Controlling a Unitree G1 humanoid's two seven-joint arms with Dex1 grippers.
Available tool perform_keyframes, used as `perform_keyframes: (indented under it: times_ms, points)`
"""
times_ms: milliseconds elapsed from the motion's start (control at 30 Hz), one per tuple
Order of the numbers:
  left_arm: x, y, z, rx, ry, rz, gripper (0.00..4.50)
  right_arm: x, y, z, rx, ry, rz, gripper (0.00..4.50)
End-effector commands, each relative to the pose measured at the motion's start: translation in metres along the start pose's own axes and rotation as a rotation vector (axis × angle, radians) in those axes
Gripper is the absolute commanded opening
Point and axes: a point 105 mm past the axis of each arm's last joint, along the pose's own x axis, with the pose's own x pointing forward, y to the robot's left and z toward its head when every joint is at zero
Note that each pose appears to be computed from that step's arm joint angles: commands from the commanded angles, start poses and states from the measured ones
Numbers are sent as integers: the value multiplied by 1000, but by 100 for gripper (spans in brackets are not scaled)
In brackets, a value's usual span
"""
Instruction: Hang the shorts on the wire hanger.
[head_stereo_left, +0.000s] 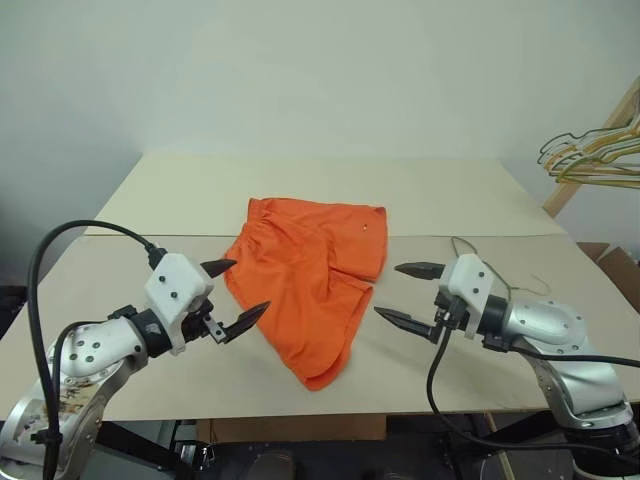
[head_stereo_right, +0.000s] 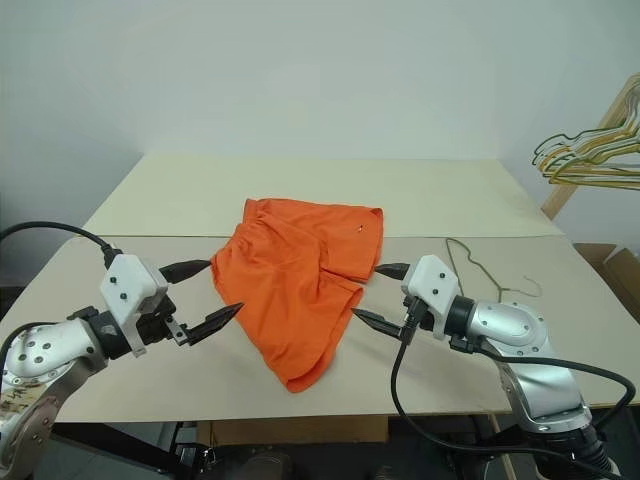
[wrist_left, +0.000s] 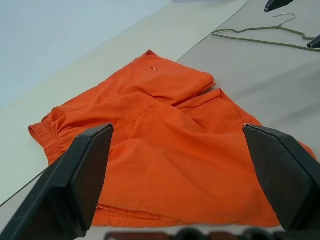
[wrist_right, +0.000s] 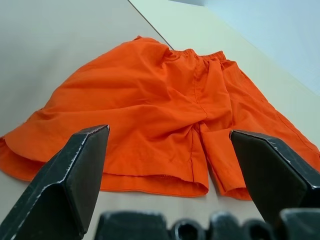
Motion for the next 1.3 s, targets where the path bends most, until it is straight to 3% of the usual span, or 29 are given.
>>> perform_keyframes:
  times_ms: [33,400,567,800,1100,1267,1300]
  points:
    - [-4,-1,11,3,-43,-28,450,-3,-5,14,-36,-36,-19,447]
    - [-10,-6,11,18,-40,-89,450,5,11,14,-36,8,72,447]
    - [-12,-5,12,11,-56,-123,450,13,44,-33,-118,336,331,447]
    - [-18,-8,9,-2,-36,-157,450,45,78,-23,26,346,502,447]
    - [-21,-8,9,11,-21,-171,450,96,95,-19,1,350,544,447]
    - [-18,-7,9,24,-26,-164,450,118,99,-44,-15,433,486,447]
    - [-18,-7,10,28,-29,-161,450,121,97,-50,-29,453,457,430]
